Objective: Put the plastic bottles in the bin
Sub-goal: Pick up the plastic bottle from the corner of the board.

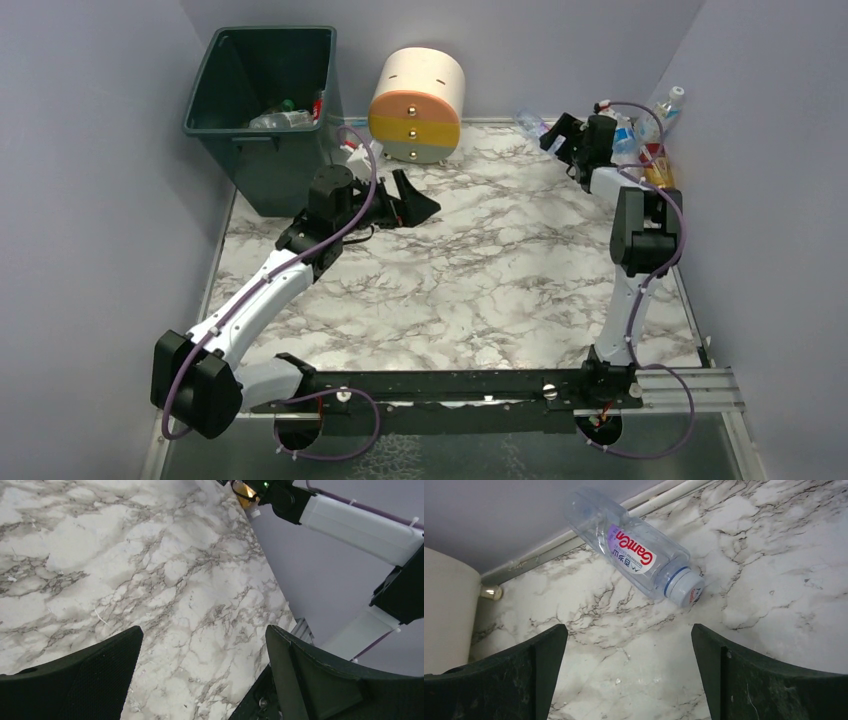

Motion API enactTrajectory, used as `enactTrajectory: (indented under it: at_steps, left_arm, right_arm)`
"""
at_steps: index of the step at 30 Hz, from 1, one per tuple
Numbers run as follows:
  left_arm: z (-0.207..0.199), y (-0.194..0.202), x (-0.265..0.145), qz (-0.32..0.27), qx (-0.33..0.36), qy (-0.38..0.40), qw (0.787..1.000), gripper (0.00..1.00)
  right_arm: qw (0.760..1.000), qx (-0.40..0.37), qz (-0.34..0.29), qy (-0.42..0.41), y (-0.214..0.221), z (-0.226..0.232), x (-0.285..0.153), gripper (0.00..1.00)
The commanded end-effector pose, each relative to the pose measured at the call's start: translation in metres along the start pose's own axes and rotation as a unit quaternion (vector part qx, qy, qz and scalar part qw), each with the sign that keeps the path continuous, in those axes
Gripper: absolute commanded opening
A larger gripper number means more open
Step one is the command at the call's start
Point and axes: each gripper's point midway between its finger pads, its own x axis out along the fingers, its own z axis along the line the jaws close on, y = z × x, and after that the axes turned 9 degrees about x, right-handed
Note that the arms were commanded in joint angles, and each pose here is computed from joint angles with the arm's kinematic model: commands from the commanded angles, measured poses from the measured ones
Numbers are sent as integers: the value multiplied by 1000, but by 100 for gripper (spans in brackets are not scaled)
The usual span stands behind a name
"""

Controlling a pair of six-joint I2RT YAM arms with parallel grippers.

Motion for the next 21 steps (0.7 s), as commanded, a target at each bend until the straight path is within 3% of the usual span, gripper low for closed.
enactTrajectory:
  at_steps: [1,15,21]
  left_arm:
    - [1,17,6,10,9,-7,1000,99]
    - [-6,53,27,60,20,-11,998,99]
    - [-8,60,35,73,25,-11,997,99]
  right_arm:
    - [998,-18,-33,-41,-20,9,18,97]
    - [997,-48,-27,-46,-9,-20,67,96]
    - [994,-43,-1,-98,6,-8,81,95]
